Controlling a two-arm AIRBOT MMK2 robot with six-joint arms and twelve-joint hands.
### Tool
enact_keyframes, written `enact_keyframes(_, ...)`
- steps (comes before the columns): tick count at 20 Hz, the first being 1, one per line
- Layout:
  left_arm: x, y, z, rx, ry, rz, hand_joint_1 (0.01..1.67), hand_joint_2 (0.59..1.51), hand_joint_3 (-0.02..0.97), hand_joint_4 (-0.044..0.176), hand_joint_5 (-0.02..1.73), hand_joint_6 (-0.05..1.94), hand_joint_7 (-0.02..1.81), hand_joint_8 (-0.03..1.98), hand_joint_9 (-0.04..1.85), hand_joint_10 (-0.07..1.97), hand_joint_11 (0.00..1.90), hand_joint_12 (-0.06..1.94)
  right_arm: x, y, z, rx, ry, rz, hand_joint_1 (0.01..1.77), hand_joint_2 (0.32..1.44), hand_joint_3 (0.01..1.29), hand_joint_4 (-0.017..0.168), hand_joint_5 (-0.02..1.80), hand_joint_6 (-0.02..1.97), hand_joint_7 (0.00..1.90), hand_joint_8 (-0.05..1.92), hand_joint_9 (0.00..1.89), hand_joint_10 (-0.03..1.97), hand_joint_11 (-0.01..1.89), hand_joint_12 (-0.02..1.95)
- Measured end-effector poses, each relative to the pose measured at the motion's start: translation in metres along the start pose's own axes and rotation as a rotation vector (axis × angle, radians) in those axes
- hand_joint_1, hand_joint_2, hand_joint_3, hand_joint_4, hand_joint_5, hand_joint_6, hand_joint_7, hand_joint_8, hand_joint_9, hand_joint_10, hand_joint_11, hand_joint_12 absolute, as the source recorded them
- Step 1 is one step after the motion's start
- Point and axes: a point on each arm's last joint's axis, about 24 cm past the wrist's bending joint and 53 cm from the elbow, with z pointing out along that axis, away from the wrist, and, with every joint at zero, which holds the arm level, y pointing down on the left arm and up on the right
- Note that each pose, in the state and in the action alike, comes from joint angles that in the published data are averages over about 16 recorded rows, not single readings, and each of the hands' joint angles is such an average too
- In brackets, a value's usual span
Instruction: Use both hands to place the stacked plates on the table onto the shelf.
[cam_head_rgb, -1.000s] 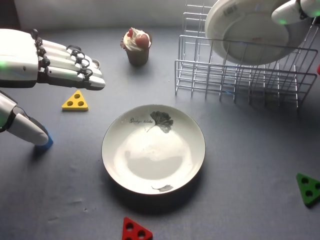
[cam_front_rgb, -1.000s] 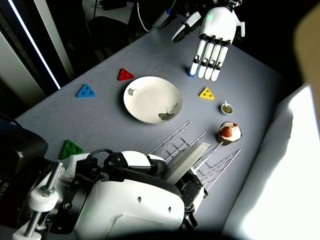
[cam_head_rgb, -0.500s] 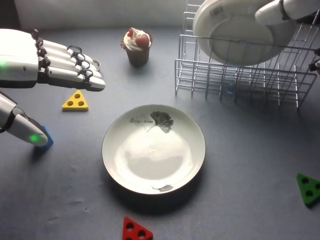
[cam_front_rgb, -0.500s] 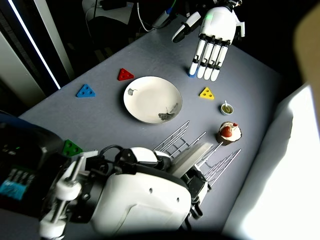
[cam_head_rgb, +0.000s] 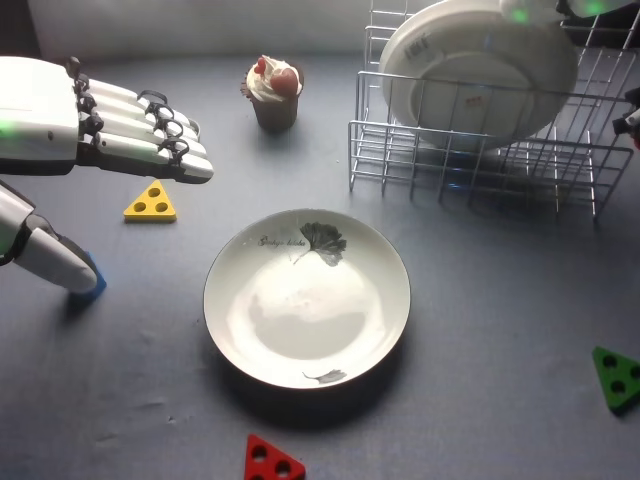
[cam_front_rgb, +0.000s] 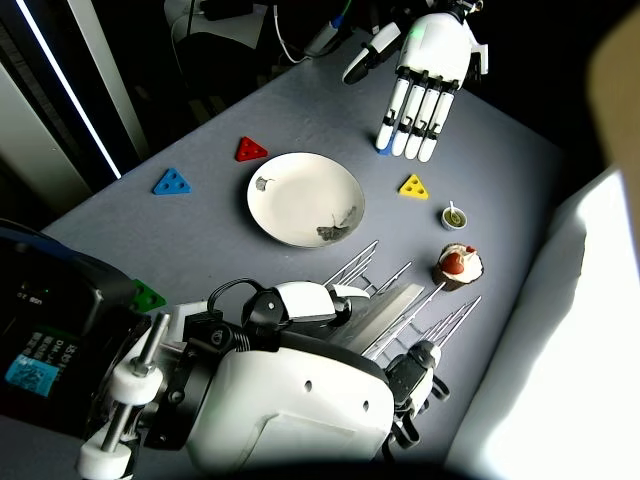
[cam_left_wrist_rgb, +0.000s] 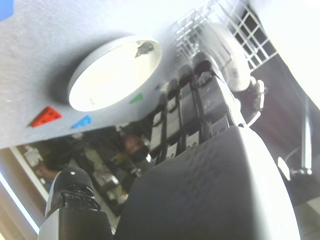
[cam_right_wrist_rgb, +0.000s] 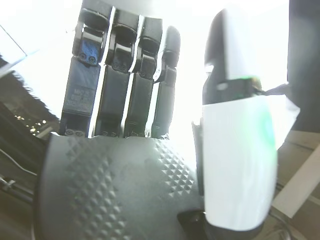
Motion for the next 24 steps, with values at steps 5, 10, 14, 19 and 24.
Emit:
enact_keyframes(5,0.006,-0.018,0.005,0.060,0.015,-0.007,0.10,1.029,-0.001,0.000,0.13,0.01,0.17,0.01,0.18,0.01,0.20,0.02,0.002,0.002,-0.001,-0.012,0.004,-0.001,1.13,0.96,0.01,-0.008,0.77,0.02,0.85,0.01,0.88,0.01,0.95,0.03)
enact_keyframes(10,0.018,-0.037,0.012,0.119,0.037,0.004,0.10,1.029,-0.001,0.000,0.13,0.01,0.17,0.01,0.18,0.01,0.20,0.02,0.008,0.007,-0.002,-0.026,0.017,-0.003,1.06,0.95,0.01,-0.008,0.69,0.02,0.74,0.01,0.76,0.01,0.87,0.03)
enact_keyframes(14,0.029,-0.050,0.017,0.148,0.059,0.036,0.10,1.030,-0.001,-0.001,0.13,0.01,0.17,0.01,0.18,0.01,0.21,0.02,0.015,0.013,-0.003,-0.040,0.030,0.003,1.01,0.94,0.01,-0.007,0.61,0.02,0.64,0.01,0.66,0.01,0.78,0.02)
enact_keyframes(19,0.046,-0.057,0.024,0.147,0.091,0.094,0.10,1.030,-0.001,-0.001,0.12,0.01,0.16,0.01,0.18,0.01,0.21,0.02,0.024,0.021,-0.004,-0.056,0.049,-0.001,0.95,0.93,0.01,-0.007,0.50,0.02,0.52,0.01,0.53,0.01,0.65,0.02)
enact_keyframes(24,0.065,-0.058,0.030,0.130,0.137,0.149,0.09,1.030,-0.001,0.000,0.11,0.01,0.16,0.01,0.17,0.01,0.20,0.02,0.039,0.034,-0.009,-0.110,0.075,-0.121,0.93,0.92,0.01,-0.007,0.41,0.02,0.43,0.01,0.44,0.01,0.54,0.01)
